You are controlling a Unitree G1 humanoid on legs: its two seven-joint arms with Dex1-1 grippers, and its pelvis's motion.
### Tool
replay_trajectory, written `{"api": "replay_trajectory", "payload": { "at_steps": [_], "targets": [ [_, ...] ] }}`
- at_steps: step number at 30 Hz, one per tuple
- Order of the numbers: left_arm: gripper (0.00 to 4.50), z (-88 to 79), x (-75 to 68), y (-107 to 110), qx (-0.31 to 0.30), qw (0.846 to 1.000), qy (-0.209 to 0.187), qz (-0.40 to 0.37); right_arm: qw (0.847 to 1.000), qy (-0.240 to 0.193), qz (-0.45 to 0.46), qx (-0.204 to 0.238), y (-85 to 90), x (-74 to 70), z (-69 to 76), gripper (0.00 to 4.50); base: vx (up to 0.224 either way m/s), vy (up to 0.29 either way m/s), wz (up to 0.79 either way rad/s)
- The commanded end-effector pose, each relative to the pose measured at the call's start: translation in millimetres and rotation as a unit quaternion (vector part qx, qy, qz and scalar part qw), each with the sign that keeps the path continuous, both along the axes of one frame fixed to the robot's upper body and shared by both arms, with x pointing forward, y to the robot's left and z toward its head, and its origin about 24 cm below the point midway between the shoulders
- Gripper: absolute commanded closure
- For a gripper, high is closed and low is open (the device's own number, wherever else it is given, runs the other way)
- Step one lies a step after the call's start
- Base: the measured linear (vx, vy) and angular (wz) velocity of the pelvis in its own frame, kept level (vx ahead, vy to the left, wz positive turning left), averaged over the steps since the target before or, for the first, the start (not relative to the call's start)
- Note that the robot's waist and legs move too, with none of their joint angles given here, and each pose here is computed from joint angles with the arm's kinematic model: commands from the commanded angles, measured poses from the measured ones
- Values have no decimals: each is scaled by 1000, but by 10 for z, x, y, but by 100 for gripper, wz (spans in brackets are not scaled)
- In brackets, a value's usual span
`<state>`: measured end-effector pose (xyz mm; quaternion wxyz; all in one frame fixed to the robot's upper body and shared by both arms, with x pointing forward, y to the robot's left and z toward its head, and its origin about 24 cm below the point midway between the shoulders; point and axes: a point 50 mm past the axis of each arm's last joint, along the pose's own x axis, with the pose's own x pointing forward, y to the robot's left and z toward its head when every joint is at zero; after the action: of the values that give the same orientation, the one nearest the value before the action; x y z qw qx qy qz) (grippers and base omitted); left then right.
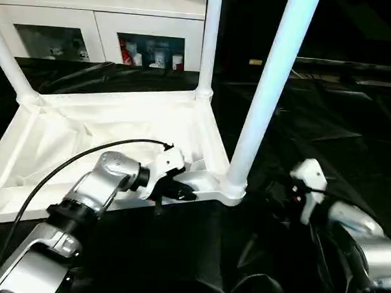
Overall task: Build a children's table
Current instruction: Rotate leg to tighten
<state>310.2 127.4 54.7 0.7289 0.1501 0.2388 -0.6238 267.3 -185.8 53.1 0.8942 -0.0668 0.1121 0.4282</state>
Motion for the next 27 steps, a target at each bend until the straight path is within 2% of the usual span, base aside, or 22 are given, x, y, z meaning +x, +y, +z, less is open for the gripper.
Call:
{"api": "replay_trajectory", "payload": {
  "at_steps": [1, 4, 7, 14, 15, 19, 20, 27],
  "targets": [
    [450, -20, -40, -41, -32, 999, 6, -9, 999, -1, 30, -16, 51, 7, -12, 40, 0, 0, 0],
    [450, -25, -51, -87, -38, 999, 7, -13, 997, -3, 69, -40, 125, 33, -51, 40, 0, 0, 0],
    [450, -22, -52, -108, -38, 999, 3, -15, 996, -8, 75, -47, 156, 91, -56, 40, 0, 0, 0],
    [450, -14, -44, -97, -37, 999, -2, -11, 997, -19, 72, -27, 222, 216, -27, 40, 0, 0, 0],
    [450, -14, -44, -96, -37, 999, -3, -11, 997, -18, 75, -25, 225, 217, -29, 58, 0, 0, 0],
    [450, -17, -42, -90, -35, 999, -3, -10, 996, -14, 83, -21, 231, 220, -43, 81, 0, 0, 0],
    [450, -18, -41, -89, -35, 999, -4, -9, 996, -12, 85, -20, 234, 222, -51, 105, 0, 0, 0],
    [450, -23, -42, -91, -30, 1000, -3, -9, 996, -5, 93, -13, 262, 226, -89, 145, 0, 0, 0]
  ]
}}
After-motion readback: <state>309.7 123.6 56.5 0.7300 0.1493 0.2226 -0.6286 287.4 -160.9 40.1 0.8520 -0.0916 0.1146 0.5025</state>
